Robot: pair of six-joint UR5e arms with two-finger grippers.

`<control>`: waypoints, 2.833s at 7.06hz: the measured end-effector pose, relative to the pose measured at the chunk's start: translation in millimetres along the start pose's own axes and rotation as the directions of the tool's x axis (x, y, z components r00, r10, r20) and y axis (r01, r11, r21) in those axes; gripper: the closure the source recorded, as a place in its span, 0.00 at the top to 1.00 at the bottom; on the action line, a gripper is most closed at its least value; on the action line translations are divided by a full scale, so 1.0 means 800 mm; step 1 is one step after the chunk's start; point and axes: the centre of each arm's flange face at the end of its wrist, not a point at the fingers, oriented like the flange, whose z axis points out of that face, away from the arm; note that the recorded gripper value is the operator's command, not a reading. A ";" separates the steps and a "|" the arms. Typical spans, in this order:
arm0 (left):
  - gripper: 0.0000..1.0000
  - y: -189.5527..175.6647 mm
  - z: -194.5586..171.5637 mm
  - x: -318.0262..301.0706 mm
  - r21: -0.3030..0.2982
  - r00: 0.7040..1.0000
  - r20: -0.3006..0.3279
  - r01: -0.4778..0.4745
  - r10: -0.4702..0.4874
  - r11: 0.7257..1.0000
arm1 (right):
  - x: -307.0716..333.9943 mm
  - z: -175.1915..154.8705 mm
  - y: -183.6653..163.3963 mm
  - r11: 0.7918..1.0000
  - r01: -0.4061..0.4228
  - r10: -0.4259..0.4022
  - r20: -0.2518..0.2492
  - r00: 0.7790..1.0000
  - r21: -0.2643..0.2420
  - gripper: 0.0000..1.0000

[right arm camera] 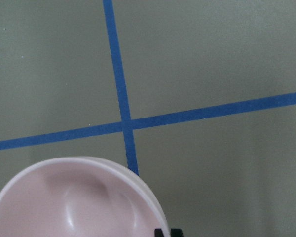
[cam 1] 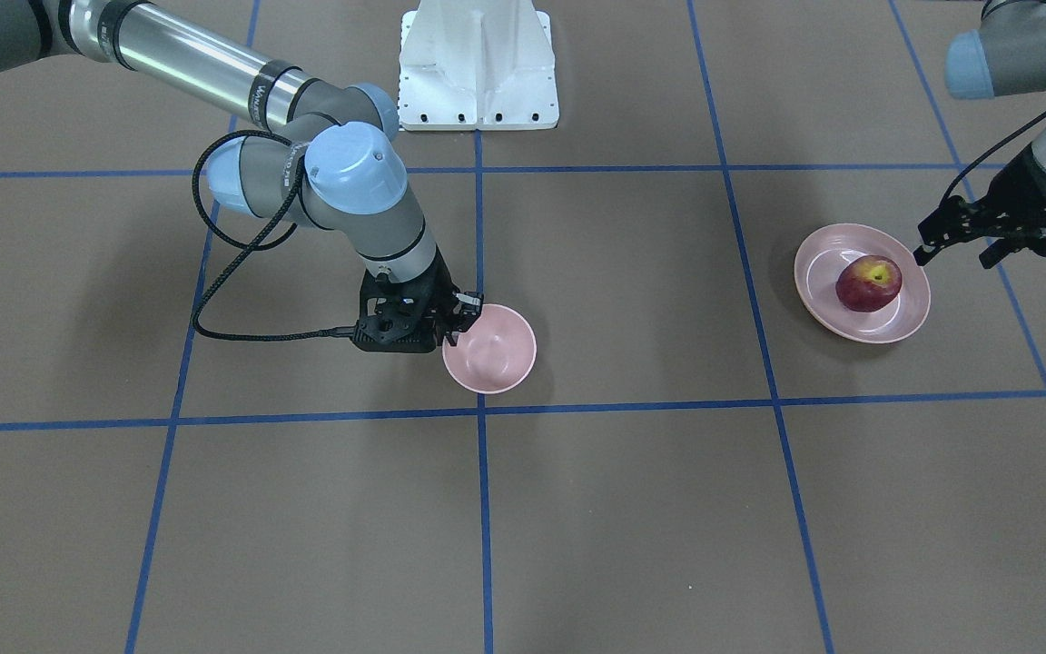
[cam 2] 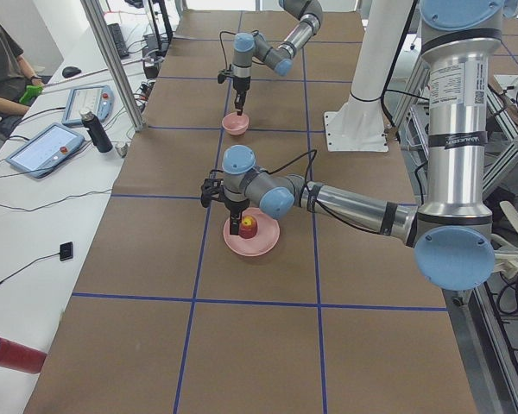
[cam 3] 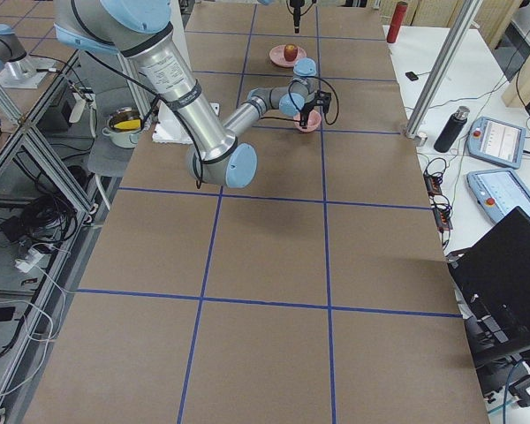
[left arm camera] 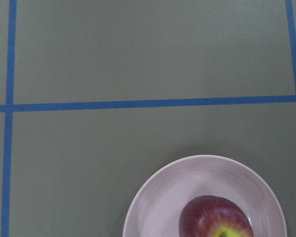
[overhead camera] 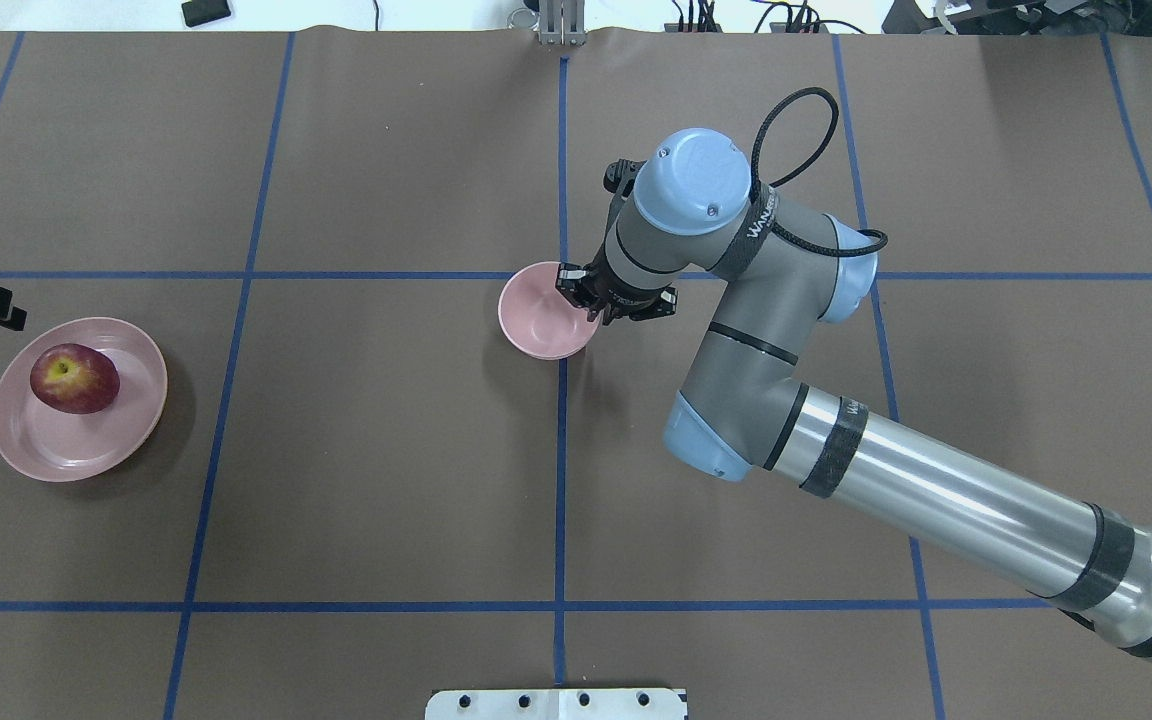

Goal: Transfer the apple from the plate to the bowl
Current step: 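Carry the pink bowl with the right gripper to the table center and release, then grasp the red apple from the plate with the left gripper while the right gripper withdraws, then carry the red apple with the left gripper over the pink bowl and lower it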

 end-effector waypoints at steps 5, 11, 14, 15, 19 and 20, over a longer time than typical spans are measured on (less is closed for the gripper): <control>0.98 0.027 0.077 0.065 -0.022 0.996 0.087 -0.003 0.005 1.000 | 0.025 -0.080 -0.032 1.000 -0.018 0.019 0.084 0.996 -0.017 1.00; 0.00 0.030 0.124 0.050 -0.034 0.994 0.108 0.007 -0.004 0.999 | 0.207 -0.135 -0.034 1.000 0.018 -0.017 0.058 0.998 -0.019 1.00; 0.00 0.018 0.066 0.137 -0.051 1.000 -0.013 0.014 -0.015 0.999 | 0.337 -0.164 -0.036 0.994 0.105 -0.105 -0.004 0.994 -0.010 1.00; 0.00 -0.006 0.042 0.203 -0.032 0.995 -0.067 0.075 -0.077 0.997 | 0.398 -0.178 -0.042 0.986 0.164 -0.165 -0.026 0.986 -0.025 1.00; 0.00 -0.064 0.045 0.555 -0.008 0.952 -0.118 0.284 -0.283 0.959 | 0.584 -0.223 -0.064 0.943 0.328 -0.331 -0.107 0.938 -0.051 1.00; 0.00 -0.096 0.060 0.624 0.012 0.942 -0.098 0.325 -0.322 0.946 | 0.602 -0.224 -0.063 0.941 0.332 -0.337 -0.115 0.935 -0.056 1.00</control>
